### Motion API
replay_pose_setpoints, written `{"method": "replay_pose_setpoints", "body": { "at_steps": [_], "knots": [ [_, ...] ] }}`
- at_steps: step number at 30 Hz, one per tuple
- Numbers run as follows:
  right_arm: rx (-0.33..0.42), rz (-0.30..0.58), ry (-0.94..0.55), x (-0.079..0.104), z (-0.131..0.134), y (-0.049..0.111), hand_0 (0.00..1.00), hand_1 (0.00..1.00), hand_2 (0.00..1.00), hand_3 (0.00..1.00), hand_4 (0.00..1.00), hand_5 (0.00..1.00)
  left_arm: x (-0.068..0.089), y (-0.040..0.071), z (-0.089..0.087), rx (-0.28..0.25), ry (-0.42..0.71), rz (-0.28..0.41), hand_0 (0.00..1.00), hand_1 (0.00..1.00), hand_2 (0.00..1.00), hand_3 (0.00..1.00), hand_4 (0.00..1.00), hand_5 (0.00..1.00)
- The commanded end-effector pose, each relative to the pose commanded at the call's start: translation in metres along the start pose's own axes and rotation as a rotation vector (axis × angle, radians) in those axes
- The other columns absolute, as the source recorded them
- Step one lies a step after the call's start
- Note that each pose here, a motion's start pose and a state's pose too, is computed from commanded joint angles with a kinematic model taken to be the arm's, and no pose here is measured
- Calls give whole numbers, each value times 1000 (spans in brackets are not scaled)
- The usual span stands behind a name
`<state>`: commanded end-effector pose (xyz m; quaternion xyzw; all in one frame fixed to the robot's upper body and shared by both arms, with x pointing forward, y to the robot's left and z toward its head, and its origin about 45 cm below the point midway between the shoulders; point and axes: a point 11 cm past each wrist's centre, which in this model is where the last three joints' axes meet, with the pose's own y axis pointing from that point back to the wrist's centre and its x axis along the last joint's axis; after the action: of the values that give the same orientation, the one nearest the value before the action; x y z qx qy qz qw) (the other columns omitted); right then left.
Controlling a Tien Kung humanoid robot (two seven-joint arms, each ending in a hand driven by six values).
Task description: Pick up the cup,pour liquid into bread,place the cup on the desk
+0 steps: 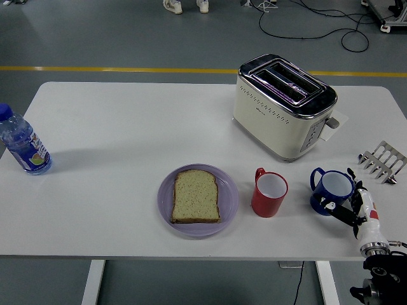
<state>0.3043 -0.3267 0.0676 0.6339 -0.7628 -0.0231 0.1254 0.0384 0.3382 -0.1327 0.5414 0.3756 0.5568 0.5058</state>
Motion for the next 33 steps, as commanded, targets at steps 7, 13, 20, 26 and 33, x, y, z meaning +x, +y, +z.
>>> {"method": "replay_pose_setpoints", "body": {
  "at_steps": [7, 13, 20, 26, 33],
  "knots": [
    [-5, 6, -6, -2, 1, -4, 953, 889, 972, 998, 989, 144, 0, 0, 1, -2, 4, 0, 645, 602, 593, 525, 292, 755],
    [-4, 16, -24, -3, 2, -7, 945, 878, 957, 998, 990, 149, 0, 0, 1, -1, 4, 0, 645, 603, 593, 525, 292, 755],
    [3, 24, -46, -4, 2, -9, 897, 820, 883, 967, 983, 145, 0, 0, 1, -1, 2, 0, 645, 603, 593, 526, 292, 755],
    [11, 39, -60, -4, 2, -10, 788, 715, 781, 878, 976, 133, 0, 0, 1, -2, 1, 0, 645, 603, 594, 525, 292, 754],
    [23, 57, -80, -2, 1, -12, 713, 656, 714, 809, 954, 104, 0, 0, 2, -2, 2, -1, 645, 603, 594, 526, 292, 755]
  ]
}}
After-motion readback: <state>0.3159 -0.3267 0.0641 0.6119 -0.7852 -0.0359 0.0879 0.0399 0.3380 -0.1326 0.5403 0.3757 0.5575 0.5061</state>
